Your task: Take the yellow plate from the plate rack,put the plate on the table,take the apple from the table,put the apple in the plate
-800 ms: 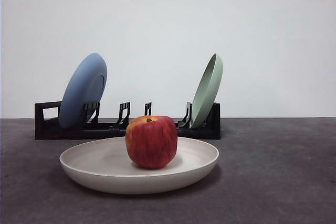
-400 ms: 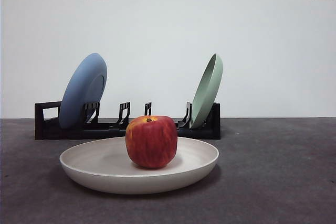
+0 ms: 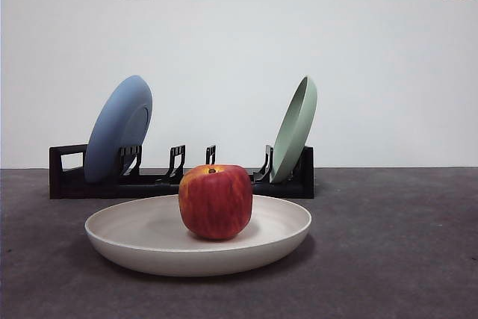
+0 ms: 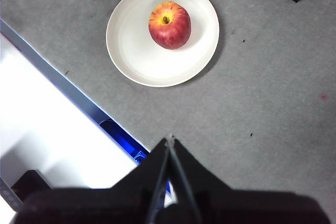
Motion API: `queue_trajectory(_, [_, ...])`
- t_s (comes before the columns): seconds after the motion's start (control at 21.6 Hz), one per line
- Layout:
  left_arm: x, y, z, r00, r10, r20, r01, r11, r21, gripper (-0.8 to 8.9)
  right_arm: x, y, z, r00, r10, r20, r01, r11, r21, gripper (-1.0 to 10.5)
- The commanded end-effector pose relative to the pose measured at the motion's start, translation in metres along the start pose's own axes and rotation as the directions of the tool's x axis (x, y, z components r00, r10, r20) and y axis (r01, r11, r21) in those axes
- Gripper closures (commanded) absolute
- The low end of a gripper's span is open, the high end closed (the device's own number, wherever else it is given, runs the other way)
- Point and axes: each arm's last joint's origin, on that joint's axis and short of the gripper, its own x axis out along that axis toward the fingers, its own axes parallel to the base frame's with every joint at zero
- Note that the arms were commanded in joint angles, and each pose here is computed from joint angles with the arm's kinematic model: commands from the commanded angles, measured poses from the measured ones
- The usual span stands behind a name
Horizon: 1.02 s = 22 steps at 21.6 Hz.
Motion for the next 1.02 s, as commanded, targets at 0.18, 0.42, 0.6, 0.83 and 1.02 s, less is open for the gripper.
queue_trajectory(0.18, [0.000,0.001,0.000,1.000,0.005,0.003,-0.005,1.000,0.003,8.17,0.000,0.000,-0.002,1.000,-0.002,-0.021,0.002,1.000,0.006,9.5])
queue_trajectory(0.42, [0.000,0.001,0.000,1.000,0.005,0.002,-0.005,1.000,0.003,8.17,0.000,0.000,-0.002,1.000,-0.002,-0.021,0.002,1.000,0.006,9.5])
queue_trajectory(0.6, [0.000,0.000,0.000,1.000,0.005,0.003,-0.005,0.999,0.037,8.17,0.000,0.000,-0.002,1.000,-0.002,-0.021,0.002,1.000,0.006,9.5])
queue_trajectory(0.83, [0.002,0.001,0.009,0.989,0.102,0.104,-0.113,0.988,0.109,8.17,0.000,0.000,-0.002,1.000,-0.002,-0.021,0.002,1.000,0.006,9.5])
queue_trajectory(1.02, [-0.001,0.006,0.023,0.947,0.203,0.248,-0.244,0.958,0.147,8.17,0.000,0.000,-0.002,1.000,-0.002,-0.021,0.002,1.000,0.006,9.5])
